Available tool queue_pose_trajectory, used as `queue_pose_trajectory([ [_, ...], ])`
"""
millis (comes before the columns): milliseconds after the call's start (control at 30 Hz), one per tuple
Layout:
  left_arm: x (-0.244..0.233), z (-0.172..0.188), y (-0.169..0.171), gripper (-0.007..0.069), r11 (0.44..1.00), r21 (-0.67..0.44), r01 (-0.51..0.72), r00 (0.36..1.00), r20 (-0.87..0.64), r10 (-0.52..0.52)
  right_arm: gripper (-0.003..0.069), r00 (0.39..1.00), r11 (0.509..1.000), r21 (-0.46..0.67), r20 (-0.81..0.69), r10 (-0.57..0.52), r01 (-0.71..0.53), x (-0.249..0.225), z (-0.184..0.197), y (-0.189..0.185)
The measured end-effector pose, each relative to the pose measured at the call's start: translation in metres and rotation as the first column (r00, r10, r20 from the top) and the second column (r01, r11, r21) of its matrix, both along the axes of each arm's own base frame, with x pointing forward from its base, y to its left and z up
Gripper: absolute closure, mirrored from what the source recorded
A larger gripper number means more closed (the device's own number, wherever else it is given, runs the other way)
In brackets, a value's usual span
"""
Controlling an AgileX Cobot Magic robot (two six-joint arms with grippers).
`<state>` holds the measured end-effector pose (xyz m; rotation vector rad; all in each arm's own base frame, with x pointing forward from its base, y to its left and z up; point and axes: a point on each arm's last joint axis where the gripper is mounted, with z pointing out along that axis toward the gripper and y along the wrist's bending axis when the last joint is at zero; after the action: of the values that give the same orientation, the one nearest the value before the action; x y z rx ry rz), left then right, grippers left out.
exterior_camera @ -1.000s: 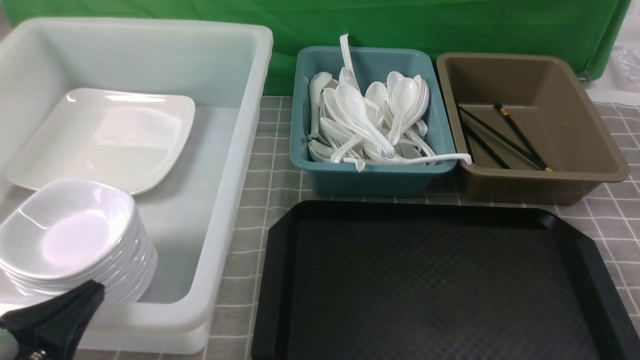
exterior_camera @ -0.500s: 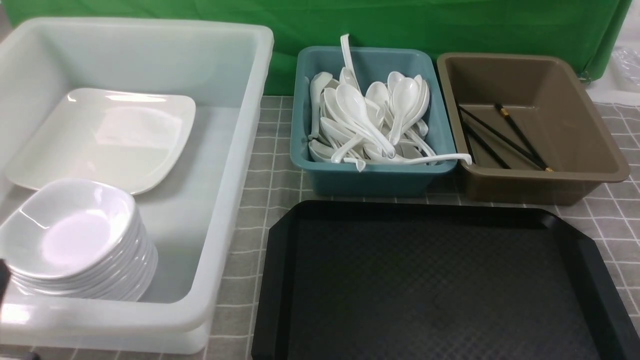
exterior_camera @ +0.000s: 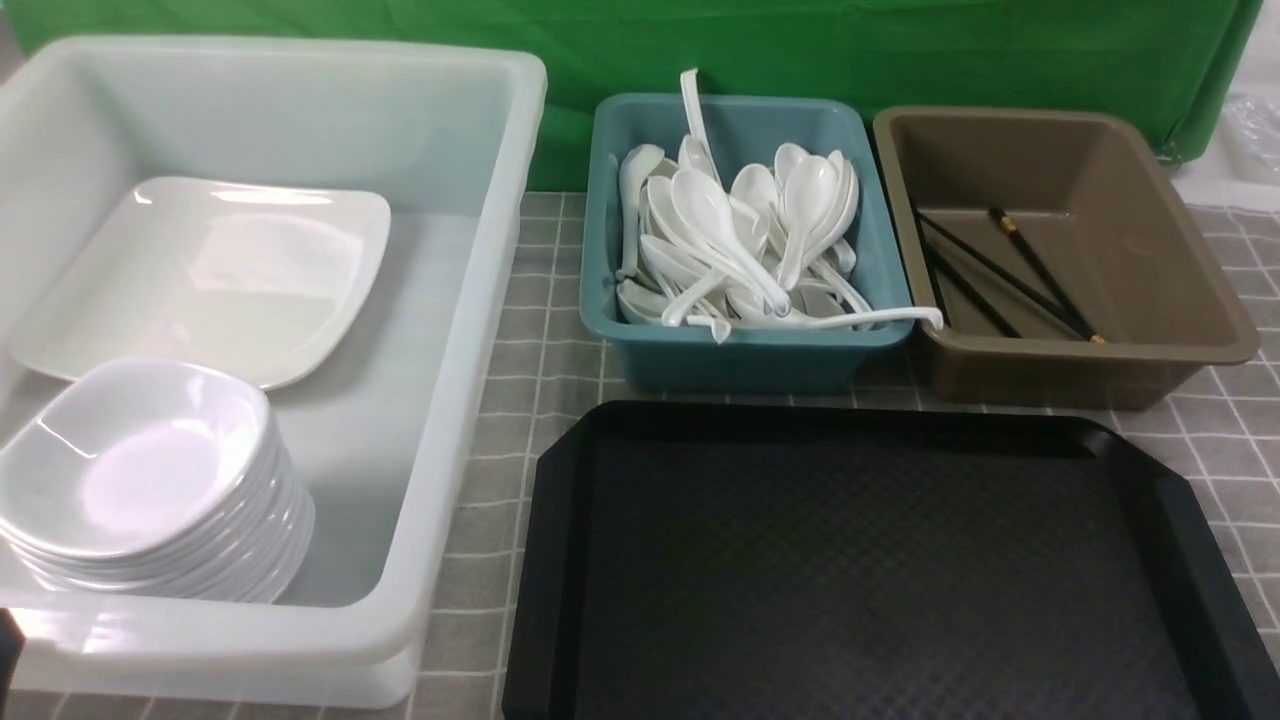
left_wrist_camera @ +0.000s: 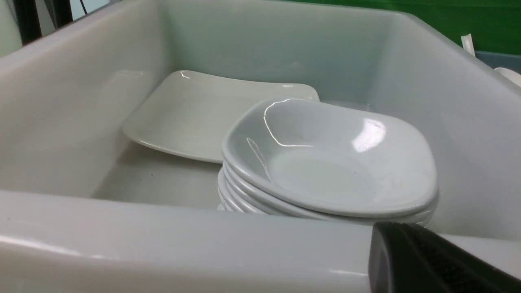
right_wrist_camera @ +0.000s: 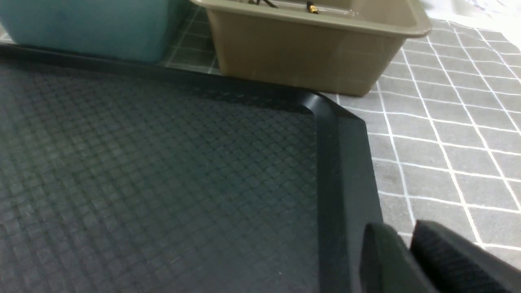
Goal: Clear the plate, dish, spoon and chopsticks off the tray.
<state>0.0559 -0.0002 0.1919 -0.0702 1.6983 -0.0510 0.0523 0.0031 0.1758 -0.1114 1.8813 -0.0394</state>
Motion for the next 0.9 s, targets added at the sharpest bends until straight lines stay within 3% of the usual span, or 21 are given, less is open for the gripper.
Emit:
queue_pose_trajectory([
  [900, 0.0000, 0.0000, 0.0001, 0.0623, 1.000, 0.019, 0.002, 1.000, 0.000, -0.002, 0.0479, 1.000, 1.000, 0.000, -0.001, 0.000, 0.000, 0.0000, -0.0001, 0.0000],
])
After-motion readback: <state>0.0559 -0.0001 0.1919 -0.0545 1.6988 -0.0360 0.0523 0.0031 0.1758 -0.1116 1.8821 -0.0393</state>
